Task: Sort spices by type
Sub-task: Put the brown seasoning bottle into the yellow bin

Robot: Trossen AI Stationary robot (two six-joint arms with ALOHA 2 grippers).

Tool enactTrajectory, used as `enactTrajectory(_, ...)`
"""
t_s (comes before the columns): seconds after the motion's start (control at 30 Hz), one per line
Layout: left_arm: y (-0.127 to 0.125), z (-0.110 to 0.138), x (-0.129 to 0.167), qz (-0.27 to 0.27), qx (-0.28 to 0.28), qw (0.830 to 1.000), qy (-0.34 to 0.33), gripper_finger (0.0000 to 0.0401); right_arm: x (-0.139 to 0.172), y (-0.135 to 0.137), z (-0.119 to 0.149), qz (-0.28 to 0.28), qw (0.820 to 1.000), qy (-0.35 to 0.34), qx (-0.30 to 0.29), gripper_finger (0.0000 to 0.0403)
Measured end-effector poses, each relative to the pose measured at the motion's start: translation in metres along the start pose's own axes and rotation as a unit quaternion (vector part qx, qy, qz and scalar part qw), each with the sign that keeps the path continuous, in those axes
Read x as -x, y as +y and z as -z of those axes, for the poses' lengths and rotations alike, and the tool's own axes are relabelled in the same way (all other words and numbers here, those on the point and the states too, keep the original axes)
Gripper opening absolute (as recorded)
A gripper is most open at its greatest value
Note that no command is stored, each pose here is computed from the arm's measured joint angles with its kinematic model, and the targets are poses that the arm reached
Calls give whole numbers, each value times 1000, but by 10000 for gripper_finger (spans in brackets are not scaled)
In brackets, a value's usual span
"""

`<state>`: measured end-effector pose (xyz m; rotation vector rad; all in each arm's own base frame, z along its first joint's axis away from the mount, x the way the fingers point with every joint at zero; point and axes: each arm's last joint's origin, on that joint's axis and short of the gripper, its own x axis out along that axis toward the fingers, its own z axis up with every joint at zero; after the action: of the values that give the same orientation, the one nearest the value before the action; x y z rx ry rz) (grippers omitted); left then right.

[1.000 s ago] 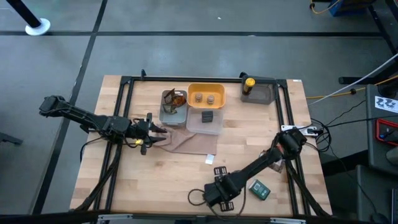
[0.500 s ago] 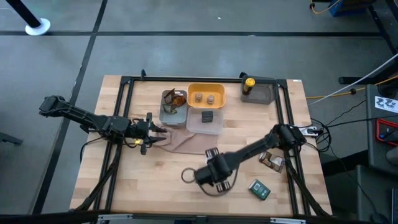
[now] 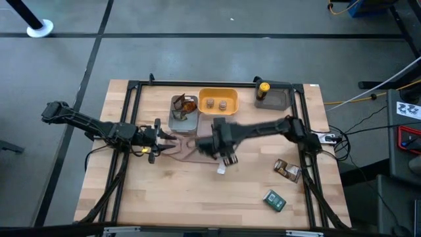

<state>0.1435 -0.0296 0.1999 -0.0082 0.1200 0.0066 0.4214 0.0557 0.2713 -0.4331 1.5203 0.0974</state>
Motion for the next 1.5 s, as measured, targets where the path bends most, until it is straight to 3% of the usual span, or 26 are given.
enactTrajectory(0.43,0,0,0,0,-7,1000,0,130,-30,-148,52,21,996,-6,-91,183)
enactTrajectory(0.7,0,0,0,-3,-7,1000,0,130,-43,-211,91,22,986,-46,-159,193)
enactTrajectory(1.17,2,0,0,-27,-7,1000,-1,130,-58,-258,139,3,975,-68,-212,193)
enactTrajectory(1.5,2,1,0,-26,-7,1000,4,130,-85,-255,137,-26,973,-88,-210,192)
